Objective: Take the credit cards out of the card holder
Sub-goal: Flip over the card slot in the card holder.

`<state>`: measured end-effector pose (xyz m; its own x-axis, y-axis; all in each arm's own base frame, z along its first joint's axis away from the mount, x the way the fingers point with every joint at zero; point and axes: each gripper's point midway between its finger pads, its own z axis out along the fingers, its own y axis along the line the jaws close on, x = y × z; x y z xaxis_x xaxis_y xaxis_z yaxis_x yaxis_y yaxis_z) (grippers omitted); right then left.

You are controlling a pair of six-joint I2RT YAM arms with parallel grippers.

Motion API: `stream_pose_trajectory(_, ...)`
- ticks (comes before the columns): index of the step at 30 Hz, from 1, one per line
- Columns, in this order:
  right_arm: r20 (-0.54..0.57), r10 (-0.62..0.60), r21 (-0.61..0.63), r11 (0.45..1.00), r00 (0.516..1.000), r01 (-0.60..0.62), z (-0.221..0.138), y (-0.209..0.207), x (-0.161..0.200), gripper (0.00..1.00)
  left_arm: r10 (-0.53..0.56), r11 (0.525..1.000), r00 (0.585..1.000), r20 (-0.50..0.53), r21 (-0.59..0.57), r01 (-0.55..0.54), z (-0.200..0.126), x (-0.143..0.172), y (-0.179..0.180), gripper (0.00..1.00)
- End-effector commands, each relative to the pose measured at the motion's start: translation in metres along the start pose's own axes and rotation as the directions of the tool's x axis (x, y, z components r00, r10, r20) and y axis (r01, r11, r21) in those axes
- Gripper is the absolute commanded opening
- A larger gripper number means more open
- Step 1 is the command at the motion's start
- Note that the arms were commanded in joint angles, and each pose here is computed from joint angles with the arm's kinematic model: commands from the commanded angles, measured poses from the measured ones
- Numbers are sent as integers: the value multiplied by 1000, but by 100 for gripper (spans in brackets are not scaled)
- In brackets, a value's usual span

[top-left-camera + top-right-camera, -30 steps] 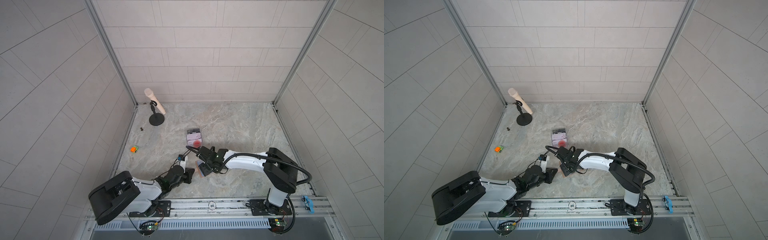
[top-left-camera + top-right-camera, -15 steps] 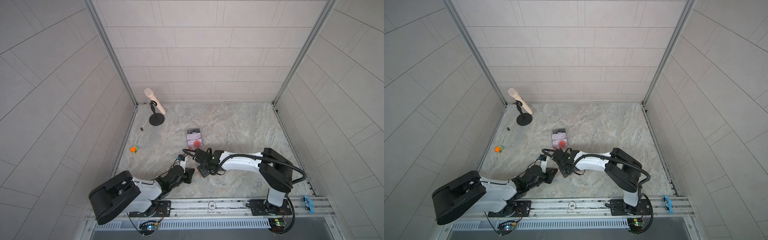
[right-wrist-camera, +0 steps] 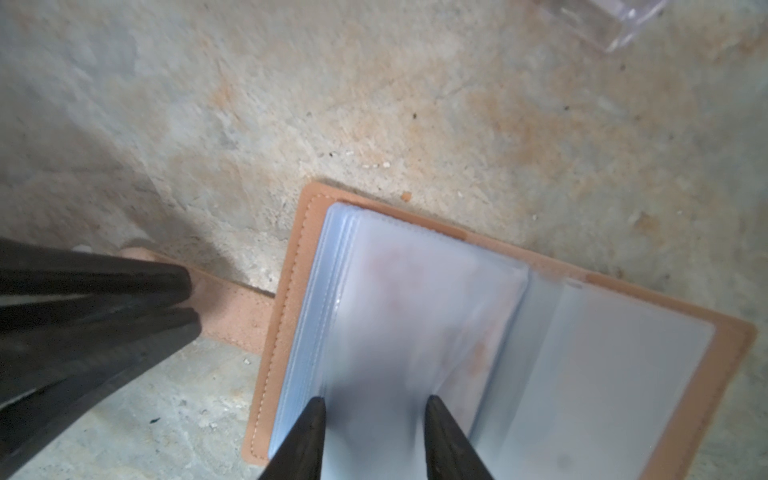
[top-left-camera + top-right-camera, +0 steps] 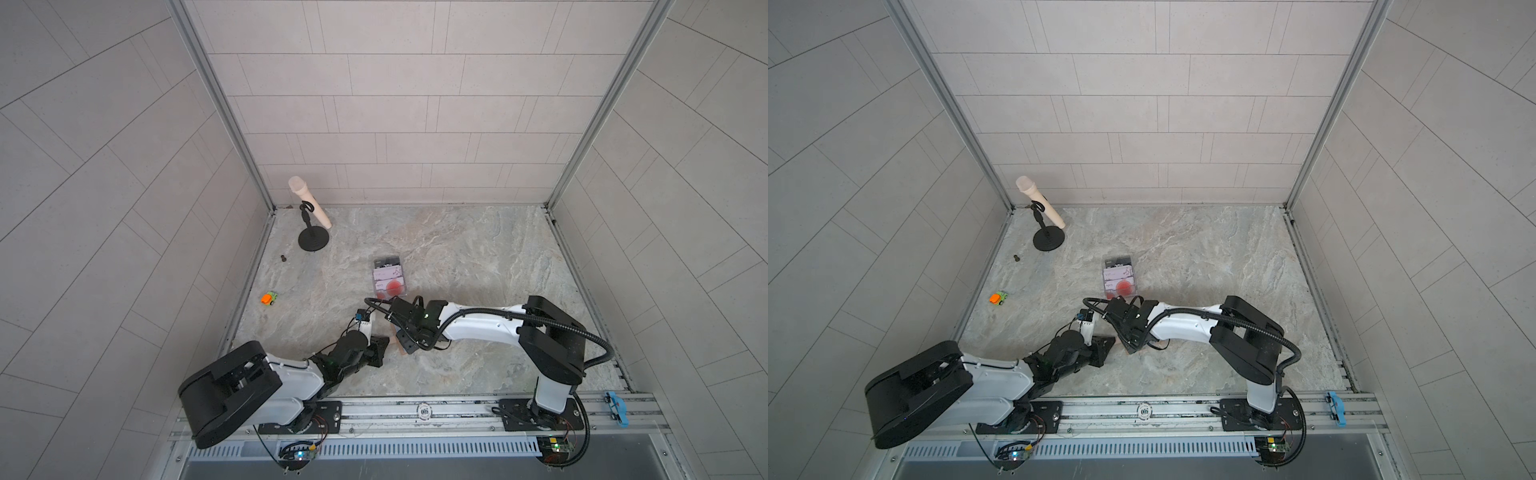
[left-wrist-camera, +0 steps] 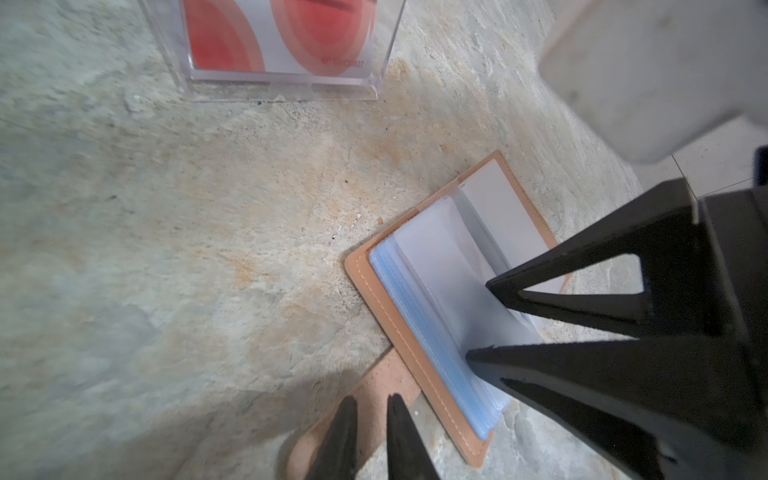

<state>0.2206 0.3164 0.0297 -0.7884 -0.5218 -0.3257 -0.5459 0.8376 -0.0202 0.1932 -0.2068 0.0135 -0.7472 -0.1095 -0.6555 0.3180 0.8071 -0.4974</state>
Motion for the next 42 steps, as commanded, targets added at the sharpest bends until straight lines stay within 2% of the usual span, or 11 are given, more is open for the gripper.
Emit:
stream_pose_trajectory(1,-58,7,67,998,998,-3,7,-19,15,35,11,982,986,-167,-183,-42,-9,48,50,20)
stream_pose_trajectory(8,-50,21,60,998,999,-18,2,-24,14,21,10,982,985,-172,-185,-42,-8,49,50,20)
stream_pose_trajectory(14,-43,30,63,998,999,-27,-2,-30,12,17,9,982,985,-171,-184,-41,-8,49,50,20)
stream_pose_trajectory(29,-13,125,-15,992,992,-125,-10,-46,14,17,10,982,984,-178,-182,-42,-7,49,49,20)
stream_pose_trajectory(42,-5,205,-40,978,979,-205,-15,-64,25,22,11,983,983,-182,-178,-44,-5,48,46,20)
